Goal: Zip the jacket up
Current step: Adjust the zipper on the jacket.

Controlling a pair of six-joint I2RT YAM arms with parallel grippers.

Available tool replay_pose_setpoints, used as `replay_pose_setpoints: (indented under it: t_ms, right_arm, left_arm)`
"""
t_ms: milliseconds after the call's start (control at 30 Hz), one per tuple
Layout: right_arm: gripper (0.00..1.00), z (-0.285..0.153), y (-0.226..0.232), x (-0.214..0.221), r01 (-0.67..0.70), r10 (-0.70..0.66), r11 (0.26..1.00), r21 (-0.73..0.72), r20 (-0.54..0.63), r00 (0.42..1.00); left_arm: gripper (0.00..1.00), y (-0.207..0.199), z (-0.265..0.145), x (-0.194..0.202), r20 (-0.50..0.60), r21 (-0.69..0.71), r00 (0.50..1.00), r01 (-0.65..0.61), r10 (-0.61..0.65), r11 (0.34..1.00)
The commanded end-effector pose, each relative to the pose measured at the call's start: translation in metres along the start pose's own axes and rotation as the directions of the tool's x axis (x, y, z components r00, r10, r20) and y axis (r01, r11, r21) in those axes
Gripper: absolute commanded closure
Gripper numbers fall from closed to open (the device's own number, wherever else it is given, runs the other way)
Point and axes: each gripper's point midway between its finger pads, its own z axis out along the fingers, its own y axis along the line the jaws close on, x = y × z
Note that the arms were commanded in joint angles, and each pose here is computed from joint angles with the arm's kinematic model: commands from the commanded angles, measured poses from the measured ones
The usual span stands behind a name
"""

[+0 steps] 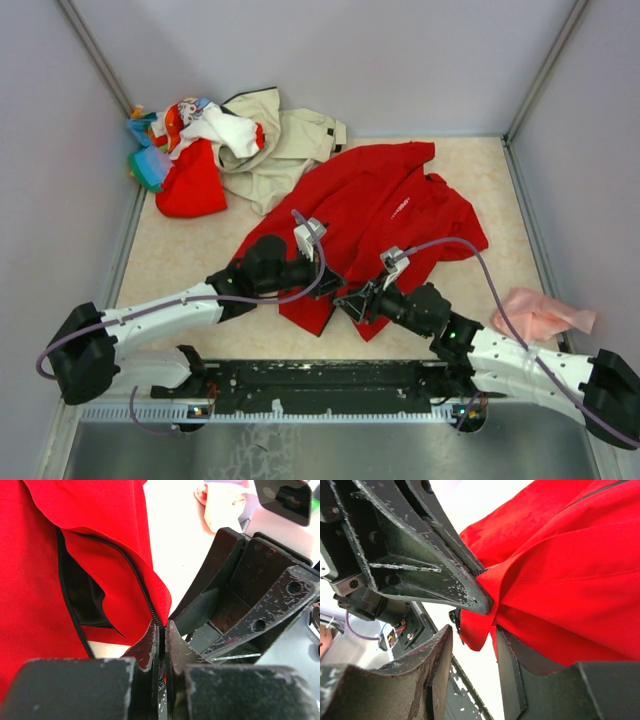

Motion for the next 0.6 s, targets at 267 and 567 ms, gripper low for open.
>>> replay_pose_setpoints:
  t_ms: [267, 567]
  right_arm:
    - [0.6, 0.007, 0.017, -0.027, 0.015, -0.01, 0.998, -0.06, 0.09, 0.996]
    - [0.78, 0.009, 0.014, -0.02, 0.018, -0.013, 0.998, -0.065, 0.082, 0.997]
  left_arm:
    - [1.0, -0.015, -0.004, -0.024, 0.064, 0.018, 0.997, -0.052, 0.05, 0.999]
    - [1.0, -0.02, -0.005, -0.025, 0.065, 0.032, 0.996, -0.057, 0.054, 0.998]
